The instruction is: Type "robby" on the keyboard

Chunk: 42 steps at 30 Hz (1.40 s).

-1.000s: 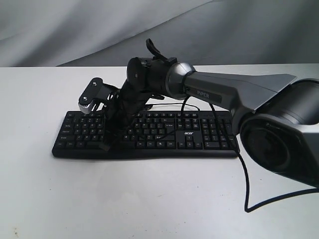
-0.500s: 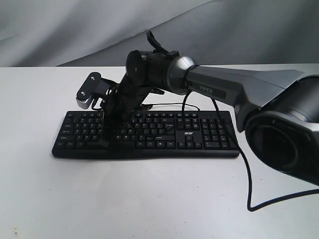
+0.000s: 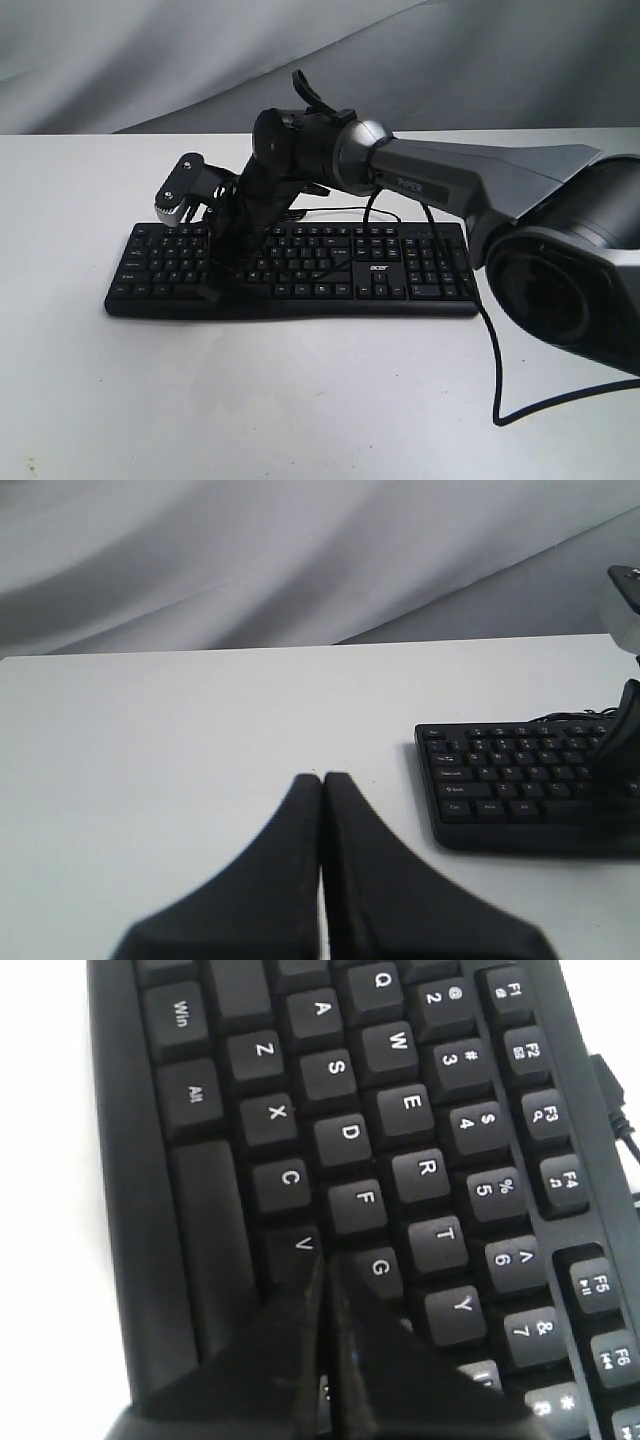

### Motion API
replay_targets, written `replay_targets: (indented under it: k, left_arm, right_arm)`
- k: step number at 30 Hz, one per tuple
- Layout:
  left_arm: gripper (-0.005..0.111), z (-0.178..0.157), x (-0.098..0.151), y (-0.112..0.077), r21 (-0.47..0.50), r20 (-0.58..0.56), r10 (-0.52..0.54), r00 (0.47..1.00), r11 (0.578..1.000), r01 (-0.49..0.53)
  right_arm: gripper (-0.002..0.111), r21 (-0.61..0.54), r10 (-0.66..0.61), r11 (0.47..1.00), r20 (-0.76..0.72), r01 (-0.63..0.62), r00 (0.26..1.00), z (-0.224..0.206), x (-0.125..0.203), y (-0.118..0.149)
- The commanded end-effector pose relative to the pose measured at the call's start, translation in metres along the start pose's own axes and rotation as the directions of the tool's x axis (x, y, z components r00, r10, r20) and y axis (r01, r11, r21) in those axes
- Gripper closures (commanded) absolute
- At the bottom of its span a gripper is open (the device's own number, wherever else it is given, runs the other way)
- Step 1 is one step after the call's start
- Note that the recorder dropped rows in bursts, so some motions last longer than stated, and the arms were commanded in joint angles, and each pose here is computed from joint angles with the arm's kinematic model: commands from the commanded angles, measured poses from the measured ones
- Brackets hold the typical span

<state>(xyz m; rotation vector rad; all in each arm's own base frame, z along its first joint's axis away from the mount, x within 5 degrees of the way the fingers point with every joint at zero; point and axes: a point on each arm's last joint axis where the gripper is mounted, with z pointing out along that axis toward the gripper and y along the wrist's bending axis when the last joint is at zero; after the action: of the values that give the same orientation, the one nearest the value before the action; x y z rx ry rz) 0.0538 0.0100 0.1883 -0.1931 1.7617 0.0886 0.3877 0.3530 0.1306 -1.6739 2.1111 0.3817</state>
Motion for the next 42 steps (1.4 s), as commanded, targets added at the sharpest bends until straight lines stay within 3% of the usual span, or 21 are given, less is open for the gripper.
replay_targets:
  k: [1, 15, 25, 42]
  left_arm:
    - [0.106, 0.0, 0.001, 0.0, 0.001, 0.003, -0.012, 1.0, 1.0, 0.012]
    - [0.106, 0.0, 0.001, 0.0, 0.001, 0.003, -0.012, 1.0, 1.0, 0.012]
    - [0.106, 0.0, 0.001, 0.0, 0.001, 0.003, -0.012, 1.0, 1.0, 0.012]
    - [0.106, 0.0, 0.001, 0.0, 0.001, 0.003, -0.012, 1.0, 1.0, 0.012]
  right_arm:
    - [0.108, 0.0, 0.014, 1.0, 0.011, -0.014, 1.0, -0.003, -0.001, -0.002]
    - [0.108, -0.017, 0.027, 0.999, -0.001, -0.027, 1.0, 0.007, 0.004, -0.001]
    - [0.108, 0.035, -0.013, 0.999, 0.031, 0.012, 0.999, -0.02, -0.009, -0.004]
    - [0.108, 0.138, -0.001, 0.99, 0.076, -0.009, 0.997, -0.027, 0.002, -0.034]
